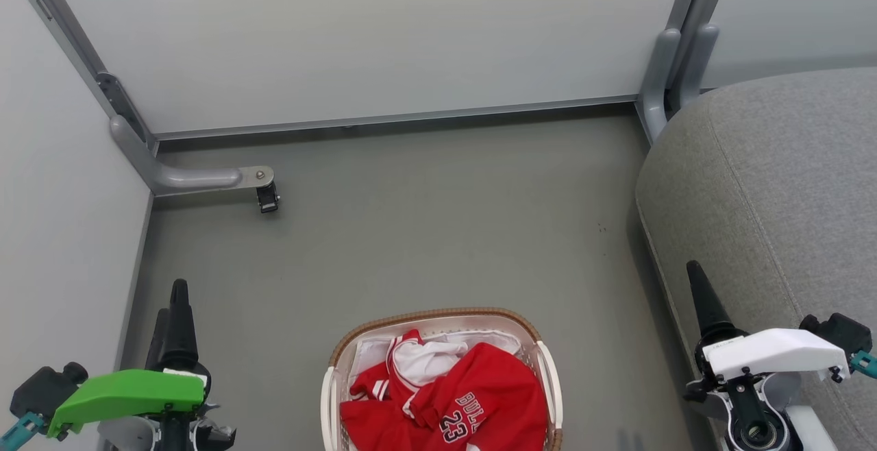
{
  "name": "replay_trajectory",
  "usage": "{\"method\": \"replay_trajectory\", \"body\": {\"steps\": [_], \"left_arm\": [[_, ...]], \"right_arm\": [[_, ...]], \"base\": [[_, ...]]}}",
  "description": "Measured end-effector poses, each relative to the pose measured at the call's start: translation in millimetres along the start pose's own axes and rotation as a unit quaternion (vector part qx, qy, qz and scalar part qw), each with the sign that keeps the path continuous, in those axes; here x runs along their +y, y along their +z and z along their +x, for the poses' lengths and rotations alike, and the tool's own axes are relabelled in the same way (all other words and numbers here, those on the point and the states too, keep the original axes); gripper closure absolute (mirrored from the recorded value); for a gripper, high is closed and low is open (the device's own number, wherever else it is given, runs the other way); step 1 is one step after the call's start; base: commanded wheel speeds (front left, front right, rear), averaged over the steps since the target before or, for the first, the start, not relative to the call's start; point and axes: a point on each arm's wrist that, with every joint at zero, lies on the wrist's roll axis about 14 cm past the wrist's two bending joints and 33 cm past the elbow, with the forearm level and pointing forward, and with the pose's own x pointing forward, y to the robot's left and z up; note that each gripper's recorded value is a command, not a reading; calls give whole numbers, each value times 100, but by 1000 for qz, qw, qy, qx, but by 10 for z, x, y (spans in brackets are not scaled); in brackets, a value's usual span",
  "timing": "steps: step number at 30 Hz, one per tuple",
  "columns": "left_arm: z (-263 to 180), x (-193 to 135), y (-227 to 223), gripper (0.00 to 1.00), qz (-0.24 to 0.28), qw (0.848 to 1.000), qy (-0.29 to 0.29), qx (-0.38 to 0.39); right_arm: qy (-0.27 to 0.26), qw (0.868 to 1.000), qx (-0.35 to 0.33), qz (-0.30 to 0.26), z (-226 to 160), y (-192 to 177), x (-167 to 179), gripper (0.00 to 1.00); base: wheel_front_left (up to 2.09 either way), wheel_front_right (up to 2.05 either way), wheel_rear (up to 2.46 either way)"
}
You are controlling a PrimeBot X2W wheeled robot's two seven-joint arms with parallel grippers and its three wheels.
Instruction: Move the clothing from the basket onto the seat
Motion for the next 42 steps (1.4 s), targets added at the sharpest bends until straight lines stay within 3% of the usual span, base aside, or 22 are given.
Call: {"method": "replay_trajectory", "body": {"steps": [17,42], "left_arm": [[15,66,21,0,170,985,4,-1],[-11,131,-24,0,345,938,4,8]], "right_arm": [[13,988,7,-155,71,-79,55,0],[41,950,30,-307,85,-281,87,0]], "base": [[0,0,0],[0,0,0]]}}
